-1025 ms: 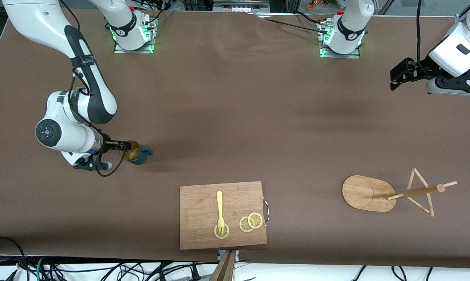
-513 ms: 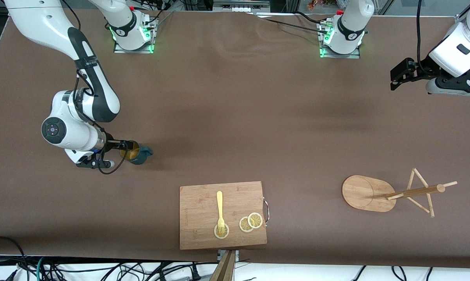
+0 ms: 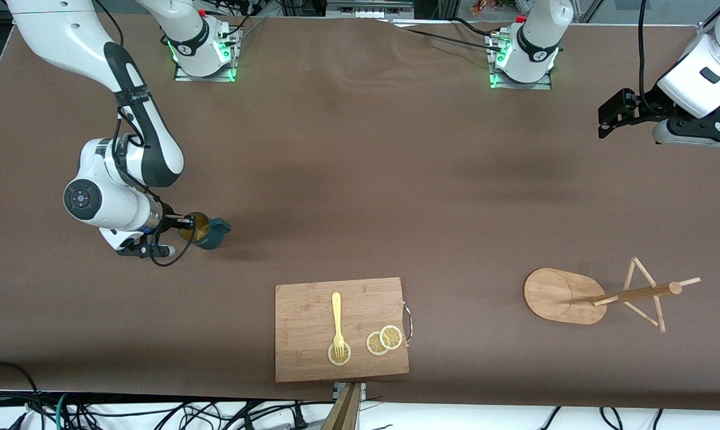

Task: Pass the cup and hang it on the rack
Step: 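Reach the right gripper down to the teal mug, then grasp the teal mug with the right gripper and carry it toward the table middle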

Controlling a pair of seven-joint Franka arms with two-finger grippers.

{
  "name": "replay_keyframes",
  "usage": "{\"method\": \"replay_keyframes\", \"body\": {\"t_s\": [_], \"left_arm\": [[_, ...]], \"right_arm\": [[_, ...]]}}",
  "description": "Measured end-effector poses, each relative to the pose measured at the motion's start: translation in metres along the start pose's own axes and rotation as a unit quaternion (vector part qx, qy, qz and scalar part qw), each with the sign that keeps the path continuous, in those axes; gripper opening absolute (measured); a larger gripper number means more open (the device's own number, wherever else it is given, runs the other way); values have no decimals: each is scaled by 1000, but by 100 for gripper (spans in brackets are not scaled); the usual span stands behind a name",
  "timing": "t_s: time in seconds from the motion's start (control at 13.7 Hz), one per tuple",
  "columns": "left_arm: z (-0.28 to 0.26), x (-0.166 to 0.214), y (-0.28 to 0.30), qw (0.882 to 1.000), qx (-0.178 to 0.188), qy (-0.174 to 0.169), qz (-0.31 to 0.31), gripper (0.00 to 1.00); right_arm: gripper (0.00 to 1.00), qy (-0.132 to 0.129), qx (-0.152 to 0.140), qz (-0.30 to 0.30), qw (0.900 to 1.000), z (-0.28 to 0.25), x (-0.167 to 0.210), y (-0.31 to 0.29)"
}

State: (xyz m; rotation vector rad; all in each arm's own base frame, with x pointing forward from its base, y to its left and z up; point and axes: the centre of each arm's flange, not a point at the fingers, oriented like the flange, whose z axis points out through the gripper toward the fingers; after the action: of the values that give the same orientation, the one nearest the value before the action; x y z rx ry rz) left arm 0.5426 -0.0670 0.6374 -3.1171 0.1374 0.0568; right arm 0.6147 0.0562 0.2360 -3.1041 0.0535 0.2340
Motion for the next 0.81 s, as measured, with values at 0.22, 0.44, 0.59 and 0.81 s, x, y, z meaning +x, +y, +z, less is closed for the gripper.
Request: {"method": "replay_keyframes", "body": {"t_s": [0.22,0.44,0.59,0.81], "left_arm": [[0,0,0,1000,0,0,0,100],[0,0,0,1000,0,0,0,100],[0,0,0,1000,0,0,0,100],[0,0,0,1000,0,0,0,100]], "right_arm": [[4,6,1,0,1000,-6,3,-1],[4,14,5,-5,1000,-25,9,-14],[4,10,14,14,1000,-42,10,-46],[4,22,33,49,998,-67,0,-130]]}}
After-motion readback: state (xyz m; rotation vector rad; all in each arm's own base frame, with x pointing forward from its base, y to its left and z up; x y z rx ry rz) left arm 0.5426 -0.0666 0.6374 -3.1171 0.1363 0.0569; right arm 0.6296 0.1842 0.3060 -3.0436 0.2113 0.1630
